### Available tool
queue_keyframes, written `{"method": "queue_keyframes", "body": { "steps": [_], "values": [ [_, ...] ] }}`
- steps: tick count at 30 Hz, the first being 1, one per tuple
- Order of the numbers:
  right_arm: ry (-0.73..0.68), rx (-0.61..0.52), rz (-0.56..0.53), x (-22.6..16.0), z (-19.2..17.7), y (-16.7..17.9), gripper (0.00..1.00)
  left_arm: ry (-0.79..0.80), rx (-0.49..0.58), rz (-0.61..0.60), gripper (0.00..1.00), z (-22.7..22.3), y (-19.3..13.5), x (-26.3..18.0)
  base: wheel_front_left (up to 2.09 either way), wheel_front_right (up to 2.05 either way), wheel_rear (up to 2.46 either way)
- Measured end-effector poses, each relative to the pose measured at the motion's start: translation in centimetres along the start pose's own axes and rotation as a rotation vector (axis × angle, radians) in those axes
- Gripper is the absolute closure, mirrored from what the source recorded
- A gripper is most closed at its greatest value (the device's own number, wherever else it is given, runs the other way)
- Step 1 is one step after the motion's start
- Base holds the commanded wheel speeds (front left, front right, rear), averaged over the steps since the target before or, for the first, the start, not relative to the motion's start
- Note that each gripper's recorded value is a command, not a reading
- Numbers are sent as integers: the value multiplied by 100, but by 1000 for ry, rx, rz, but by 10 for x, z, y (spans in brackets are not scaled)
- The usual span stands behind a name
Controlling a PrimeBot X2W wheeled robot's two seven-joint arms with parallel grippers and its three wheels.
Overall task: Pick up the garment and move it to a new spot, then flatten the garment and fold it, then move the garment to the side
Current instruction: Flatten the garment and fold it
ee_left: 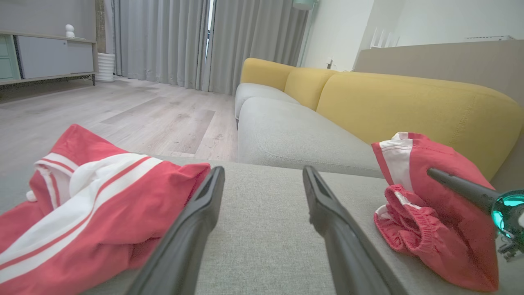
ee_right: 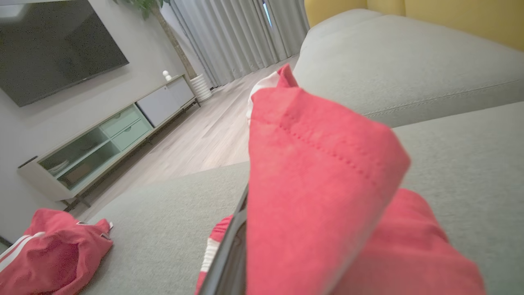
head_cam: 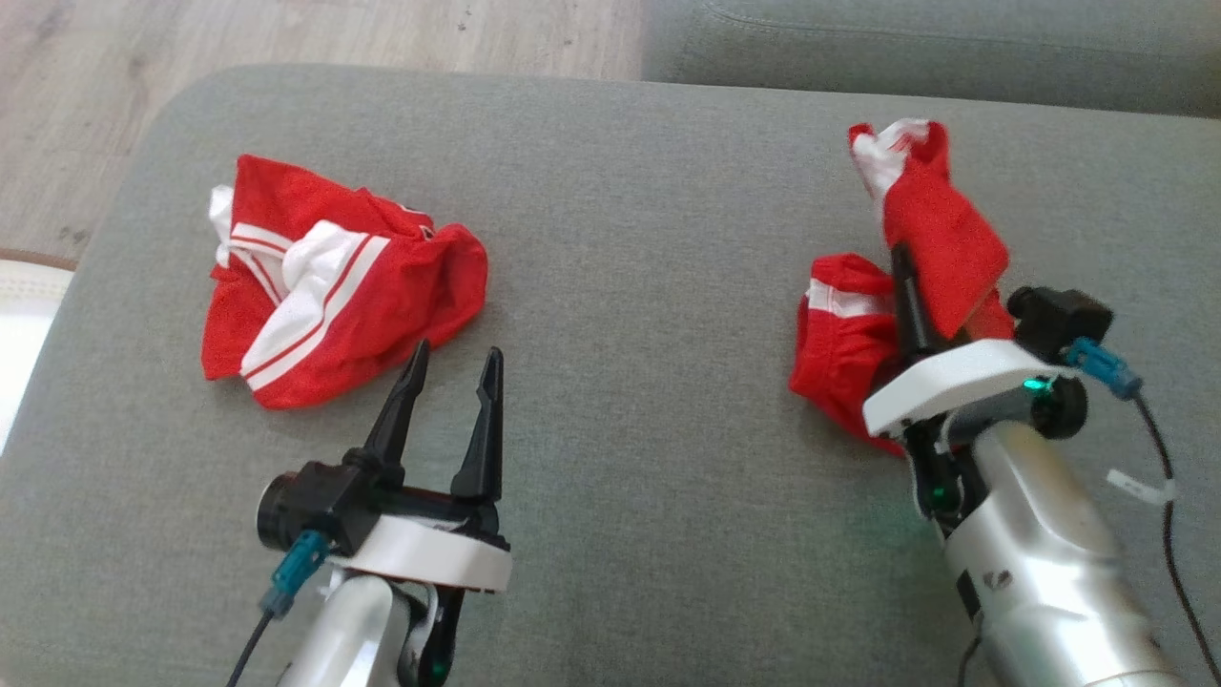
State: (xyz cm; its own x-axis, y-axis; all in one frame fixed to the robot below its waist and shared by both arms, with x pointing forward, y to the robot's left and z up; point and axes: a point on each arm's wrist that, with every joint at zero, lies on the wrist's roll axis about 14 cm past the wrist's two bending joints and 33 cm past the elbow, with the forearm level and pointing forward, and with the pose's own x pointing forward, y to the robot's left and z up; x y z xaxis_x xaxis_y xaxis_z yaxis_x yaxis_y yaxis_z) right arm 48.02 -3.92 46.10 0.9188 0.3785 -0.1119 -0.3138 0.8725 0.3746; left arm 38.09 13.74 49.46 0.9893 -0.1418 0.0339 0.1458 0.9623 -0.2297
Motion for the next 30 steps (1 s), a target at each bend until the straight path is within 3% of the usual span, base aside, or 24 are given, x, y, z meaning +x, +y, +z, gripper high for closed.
{"method": "queue_keyframes", "body": {
  "steps": [12,13,14,23,30],
  "values": [
    [119,-85,72,-10,-40,18,100,12,-9,36,0,-4,8,-7,0,0,0],
    [134,-108,81,-12,-45,19,75,13,-9,36,0,-5,8,-7,0,0,0],
    [148,-128,92,-15,-50,20,0,13,-11,35,0,-5,8,-7,0,0,0],
    [249,-225,216,-32,-81,49,0,12,-20,19,0,-5,3,-4,0,0,0],
    [306,-200,226,-52,-97,53,0,0,-22,4,0,-1,-2,1,0,0,0]
  ]
}}
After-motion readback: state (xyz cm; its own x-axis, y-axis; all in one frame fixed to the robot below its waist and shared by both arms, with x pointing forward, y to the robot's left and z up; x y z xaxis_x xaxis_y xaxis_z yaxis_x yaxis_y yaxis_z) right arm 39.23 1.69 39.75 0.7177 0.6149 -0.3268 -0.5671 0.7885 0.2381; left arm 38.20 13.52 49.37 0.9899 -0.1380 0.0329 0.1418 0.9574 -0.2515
